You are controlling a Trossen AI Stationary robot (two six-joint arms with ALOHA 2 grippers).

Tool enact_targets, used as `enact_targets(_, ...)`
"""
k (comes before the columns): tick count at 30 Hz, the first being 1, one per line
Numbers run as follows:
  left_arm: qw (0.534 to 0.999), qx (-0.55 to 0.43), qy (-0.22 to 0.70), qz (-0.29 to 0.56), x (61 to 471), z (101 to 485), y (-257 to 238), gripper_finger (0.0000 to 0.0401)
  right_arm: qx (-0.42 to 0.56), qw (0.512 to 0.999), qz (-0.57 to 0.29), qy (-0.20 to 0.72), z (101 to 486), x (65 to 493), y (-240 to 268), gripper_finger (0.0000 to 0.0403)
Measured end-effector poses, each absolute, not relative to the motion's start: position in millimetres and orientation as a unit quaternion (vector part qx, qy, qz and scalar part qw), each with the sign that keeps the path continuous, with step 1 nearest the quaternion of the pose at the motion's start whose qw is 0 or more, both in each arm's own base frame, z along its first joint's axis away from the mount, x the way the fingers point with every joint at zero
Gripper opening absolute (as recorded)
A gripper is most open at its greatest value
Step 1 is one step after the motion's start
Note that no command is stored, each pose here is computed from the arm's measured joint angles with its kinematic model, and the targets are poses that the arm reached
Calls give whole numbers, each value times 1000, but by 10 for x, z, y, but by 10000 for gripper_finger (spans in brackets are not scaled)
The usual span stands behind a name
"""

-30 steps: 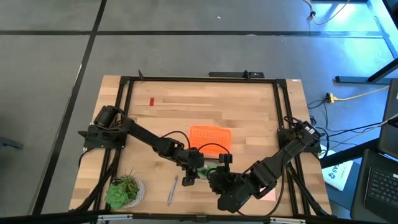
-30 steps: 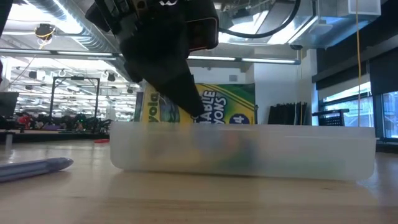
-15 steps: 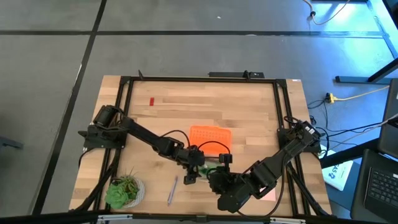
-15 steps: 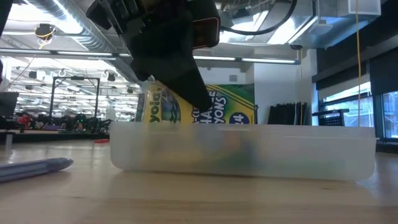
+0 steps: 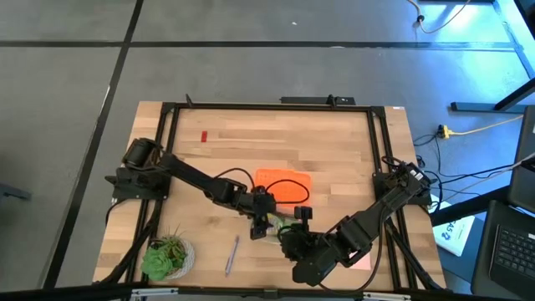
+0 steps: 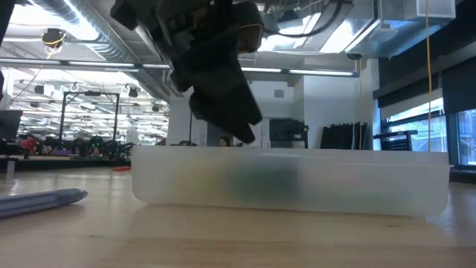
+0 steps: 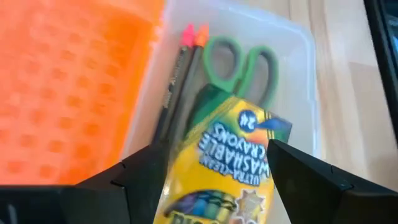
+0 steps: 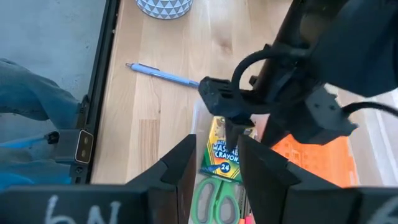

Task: Pack school essentials
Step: Put the gray pen into the orange supply box

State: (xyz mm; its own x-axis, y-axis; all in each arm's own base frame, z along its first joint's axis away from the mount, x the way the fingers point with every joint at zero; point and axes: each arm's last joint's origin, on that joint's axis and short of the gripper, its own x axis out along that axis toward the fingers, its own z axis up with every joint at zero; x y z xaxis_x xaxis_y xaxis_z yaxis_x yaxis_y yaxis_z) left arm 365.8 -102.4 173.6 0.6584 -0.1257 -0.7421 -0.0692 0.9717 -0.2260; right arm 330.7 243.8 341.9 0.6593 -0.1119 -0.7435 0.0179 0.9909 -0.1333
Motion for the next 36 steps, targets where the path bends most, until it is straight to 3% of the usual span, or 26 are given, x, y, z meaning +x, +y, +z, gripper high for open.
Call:
enact_targets(9, 902, -85, 421, 40, 3361, 2095, -1064, 265, -54, 911, -34, 407, 3426, 3312, 2444, 120)
enact_targets(20, 884, -110, 453, 30, 2762, 2545, -1327, 258, -46, 915, -32, 399, 3437, 3329, 2456, 120)
enact_targets(36, 866, -115, 485, 36, 2309, 2614, -1668, 258, -24, 920, -34, 389, 3452, 3346, 2470, 120)
